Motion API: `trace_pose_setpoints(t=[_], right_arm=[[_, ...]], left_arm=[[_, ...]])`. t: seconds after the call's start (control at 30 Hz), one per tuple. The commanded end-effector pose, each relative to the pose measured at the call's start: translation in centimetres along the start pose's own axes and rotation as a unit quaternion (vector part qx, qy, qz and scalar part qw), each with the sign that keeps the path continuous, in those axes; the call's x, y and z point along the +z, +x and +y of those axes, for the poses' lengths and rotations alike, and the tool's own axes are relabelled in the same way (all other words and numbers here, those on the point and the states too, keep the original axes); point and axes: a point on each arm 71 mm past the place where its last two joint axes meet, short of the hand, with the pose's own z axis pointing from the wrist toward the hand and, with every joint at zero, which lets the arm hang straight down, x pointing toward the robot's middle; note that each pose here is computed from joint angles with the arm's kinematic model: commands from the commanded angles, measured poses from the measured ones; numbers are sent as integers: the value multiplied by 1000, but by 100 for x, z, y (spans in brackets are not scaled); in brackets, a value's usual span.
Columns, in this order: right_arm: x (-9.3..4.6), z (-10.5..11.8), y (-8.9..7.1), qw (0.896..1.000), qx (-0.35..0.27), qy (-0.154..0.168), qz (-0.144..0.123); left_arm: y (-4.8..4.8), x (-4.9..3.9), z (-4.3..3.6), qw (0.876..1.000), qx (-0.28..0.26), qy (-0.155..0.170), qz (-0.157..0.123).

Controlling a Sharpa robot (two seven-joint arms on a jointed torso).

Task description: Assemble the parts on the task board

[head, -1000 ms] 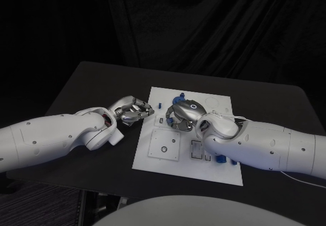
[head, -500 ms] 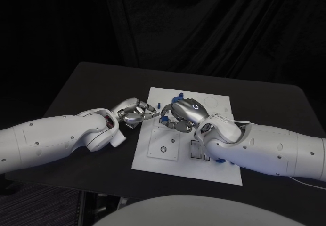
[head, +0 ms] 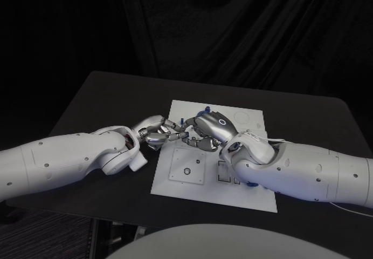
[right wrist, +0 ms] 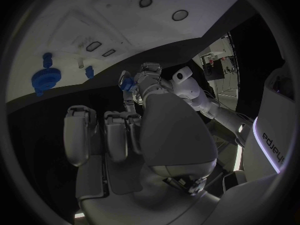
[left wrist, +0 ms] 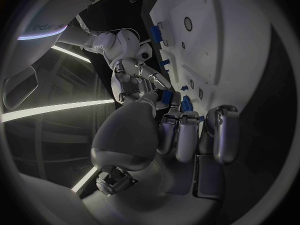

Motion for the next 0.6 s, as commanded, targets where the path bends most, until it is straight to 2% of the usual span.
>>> trace_pose_setpoints(t=[0.03, 0.37, 0.6], right_arm=[[0, 20, -13, 1000, 2, -8, -11], [2, 15, -1, 1000, 1, -7, -3], [-1, 9, 11, 1000, 0, -6, 6]], left_arm=[[42, 7, -36, 1000, -4, 18, 12], [47, 13, -59, 999, -3, 34, 5], [25, 13, -79, 999, 1, 53, -12]])
